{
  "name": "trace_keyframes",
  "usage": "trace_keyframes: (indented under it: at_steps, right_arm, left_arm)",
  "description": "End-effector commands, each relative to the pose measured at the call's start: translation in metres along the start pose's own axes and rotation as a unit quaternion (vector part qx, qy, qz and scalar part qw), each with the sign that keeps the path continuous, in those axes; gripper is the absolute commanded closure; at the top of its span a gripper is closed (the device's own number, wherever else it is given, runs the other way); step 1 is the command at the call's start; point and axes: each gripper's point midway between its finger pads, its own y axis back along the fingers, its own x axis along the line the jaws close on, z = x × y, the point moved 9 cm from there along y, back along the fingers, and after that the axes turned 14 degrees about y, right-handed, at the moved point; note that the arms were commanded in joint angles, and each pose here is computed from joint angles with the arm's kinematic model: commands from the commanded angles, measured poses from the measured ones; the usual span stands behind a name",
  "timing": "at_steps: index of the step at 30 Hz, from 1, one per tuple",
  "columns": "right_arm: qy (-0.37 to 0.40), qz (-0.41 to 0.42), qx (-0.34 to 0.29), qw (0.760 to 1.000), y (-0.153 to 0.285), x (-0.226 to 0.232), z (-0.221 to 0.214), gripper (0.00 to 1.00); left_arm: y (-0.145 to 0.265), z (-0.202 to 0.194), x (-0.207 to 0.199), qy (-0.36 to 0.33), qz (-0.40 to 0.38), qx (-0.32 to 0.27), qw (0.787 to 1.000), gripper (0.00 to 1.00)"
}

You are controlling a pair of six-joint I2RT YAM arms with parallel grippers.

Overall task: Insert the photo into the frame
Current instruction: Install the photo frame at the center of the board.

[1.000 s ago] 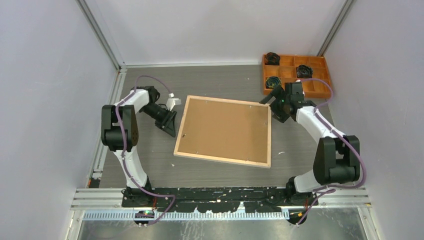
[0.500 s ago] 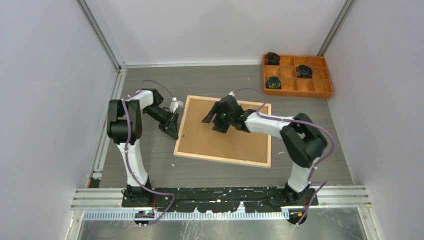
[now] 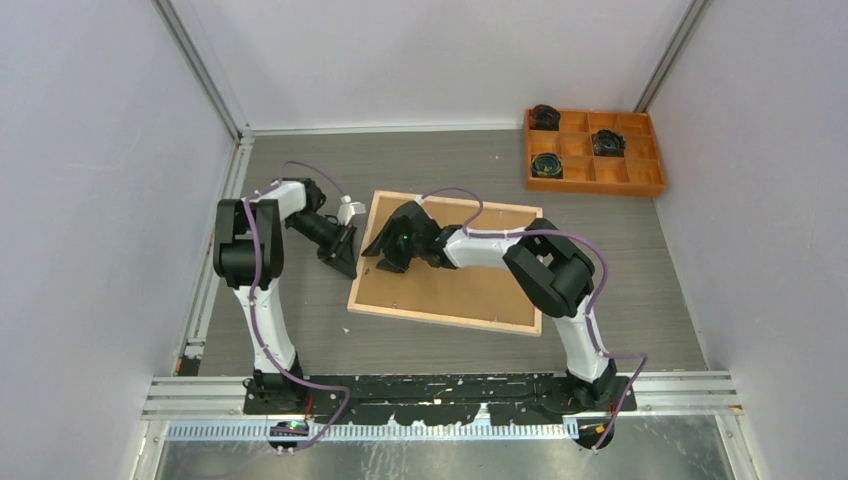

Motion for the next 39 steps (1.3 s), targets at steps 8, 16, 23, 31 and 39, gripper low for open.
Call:
trace_keyframes:
  at_steps: [8,16,23,31,39]
  right_arm:
    - [-0.004,0.015,0.003,1.0,0.001,0.023,-0.002,0.47]
    - [0.008,0.001,0.018,1.0,0.004,0.026,-0.013,0.47]
    - [0.008,-0.007,0.024,1.0,-0.004,0.025,-0.018,0.48]
    - [0.008,-0.01,0.021,1.0,-0.01,0.026,-0.016,0.48]
    - [0.013,-0.015,0.023,1.0,-0.015,0.028,-0.015,0.5]
  left_arm:
    - [-0.002,0.004,0.005,-0.013,0.003,-0.023,1.0,0.86]
    - [-0.002,0.003,0.004,-0.016,0.005,-0.026,1.0,0.86]
    - [-0.001,0.003,0.003,-0.015,0.009,-0.029,0.999,0.86]
    - [-0.002,0.001,0.004,-0.02,0.012,-0.031,0.999,0.86]
    - [-0.002,-0.001,0.004,-0.024,0.014,-0.03,0.999,0.86]
